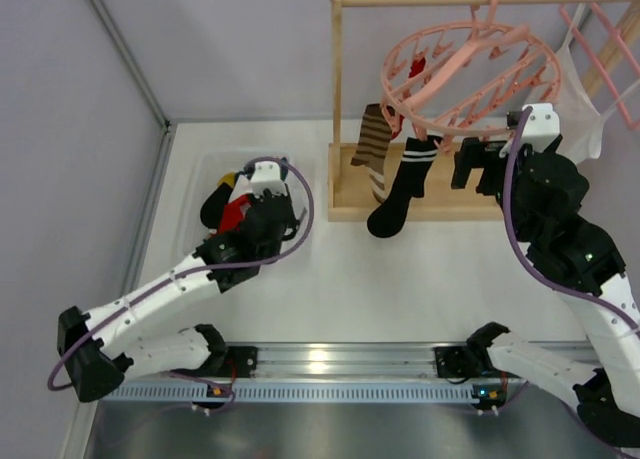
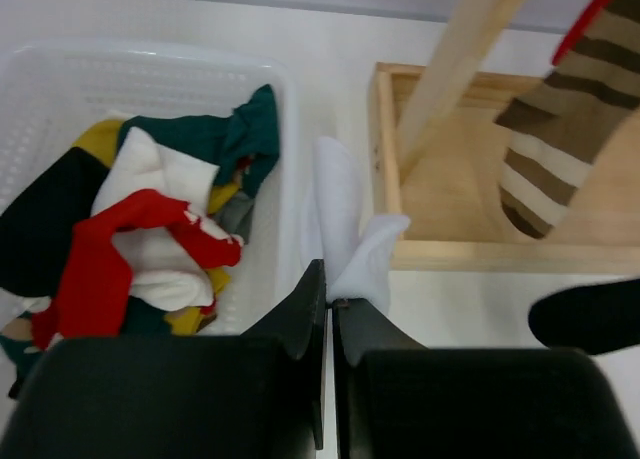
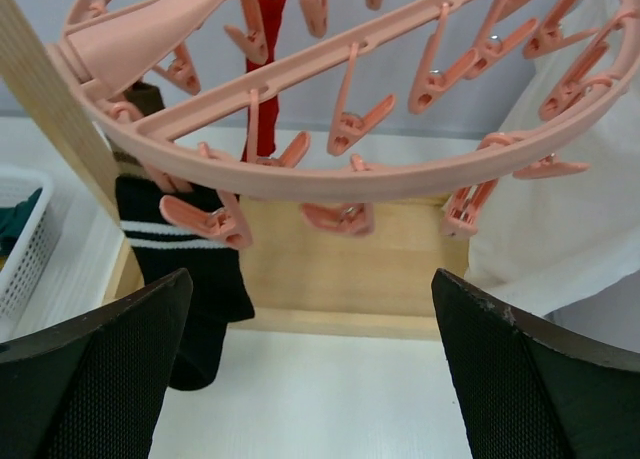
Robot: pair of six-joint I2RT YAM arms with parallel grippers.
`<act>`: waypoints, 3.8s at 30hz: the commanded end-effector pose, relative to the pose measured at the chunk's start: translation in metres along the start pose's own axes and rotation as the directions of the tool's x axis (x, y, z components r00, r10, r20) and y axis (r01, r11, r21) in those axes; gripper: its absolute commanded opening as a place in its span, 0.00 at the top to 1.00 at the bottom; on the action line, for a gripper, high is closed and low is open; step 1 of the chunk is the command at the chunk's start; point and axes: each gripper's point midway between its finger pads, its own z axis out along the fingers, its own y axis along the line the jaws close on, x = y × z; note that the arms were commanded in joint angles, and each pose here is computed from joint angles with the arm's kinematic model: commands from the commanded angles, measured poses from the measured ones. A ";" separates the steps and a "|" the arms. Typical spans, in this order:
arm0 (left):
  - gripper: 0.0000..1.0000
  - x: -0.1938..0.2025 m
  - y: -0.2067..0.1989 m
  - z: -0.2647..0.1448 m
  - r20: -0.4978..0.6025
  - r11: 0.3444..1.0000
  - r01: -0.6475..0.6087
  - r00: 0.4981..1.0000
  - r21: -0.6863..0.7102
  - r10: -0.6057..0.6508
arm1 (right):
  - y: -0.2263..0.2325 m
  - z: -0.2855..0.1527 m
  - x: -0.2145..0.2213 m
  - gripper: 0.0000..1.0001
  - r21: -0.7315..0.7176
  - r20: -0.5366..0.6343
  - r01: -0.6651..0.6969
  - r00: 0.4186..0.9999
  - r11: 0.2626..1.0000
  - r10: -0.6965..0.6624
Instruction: Remove the socks clipped to the hanger
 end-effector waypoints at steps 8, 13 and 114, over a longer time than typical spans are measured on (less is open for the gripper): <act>1.00 -0.059 0.094 0.077 -0.063 0.967 0.185 0.978 -0.175 -0.199 | 0.014 -0.017 0.011 0.01 -0.133 -0.020 -0.024 1.000 0.991 0.022; 0.93 -0.057 0.127 0.124 -0.114 0.949 0.209 0.964 -0.235 -0.240 | 0.012 -0.019 0.016 0.01 -0.130 -0.020 -0.024 1.000 0.991 0.022; 1.00 0.120 -0.350 -0.038 0.201 0.781 -0.455 0.890 0.428 0.409 | 0.019 0.001 -0.009 0.27 -0.098 -0.117 0.022 0.993 0.995 -0.034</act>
